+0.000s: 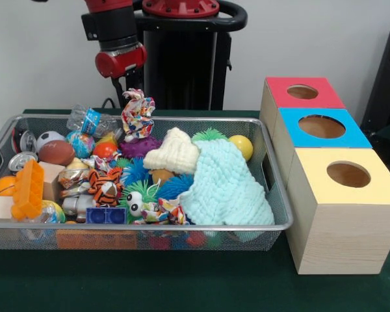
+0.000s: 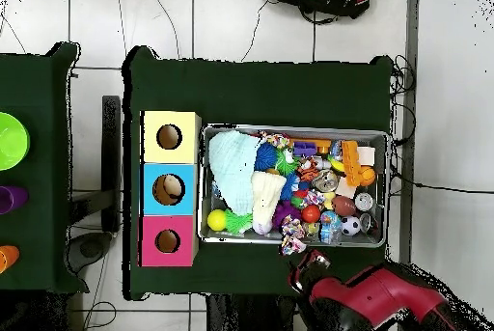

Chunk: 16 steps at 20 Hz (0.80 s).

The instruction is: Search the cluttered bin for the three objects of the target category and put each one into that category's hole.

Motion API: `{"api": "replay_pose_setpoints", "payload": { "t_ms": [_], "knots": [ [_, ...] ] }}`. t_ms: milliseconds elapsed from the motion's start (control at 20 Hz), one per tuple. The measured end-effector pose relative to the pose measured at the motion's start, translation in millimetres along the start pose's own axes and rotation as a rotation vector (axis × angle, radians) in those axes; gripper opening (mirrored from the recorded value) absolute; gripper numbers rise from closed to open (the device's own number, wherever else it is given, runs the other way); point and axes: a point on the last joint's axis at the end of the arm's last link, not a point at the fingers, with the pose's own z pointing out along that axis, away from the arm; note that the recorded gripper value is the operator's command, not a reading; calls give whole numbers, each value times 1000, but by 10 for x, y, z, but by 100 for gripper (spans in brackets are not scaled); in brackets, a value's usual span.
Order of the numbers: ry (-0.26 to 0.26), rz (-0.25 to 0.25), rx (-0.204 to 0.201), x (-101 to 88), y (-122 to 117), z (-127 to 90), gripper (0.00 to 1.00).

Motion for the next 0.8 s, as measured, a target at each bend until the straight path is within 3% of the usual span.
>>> {"api": "replay_pose_setpoints", "payload": {
  "t_ms": [500,700,800],
  "knots": [
    [-12,87,-22,-82,-95,-132,100],
    [5,129,-51,-270,-189,-256,100],
    [11,123,-60,-370,-185,-268,100]
  ]
}}
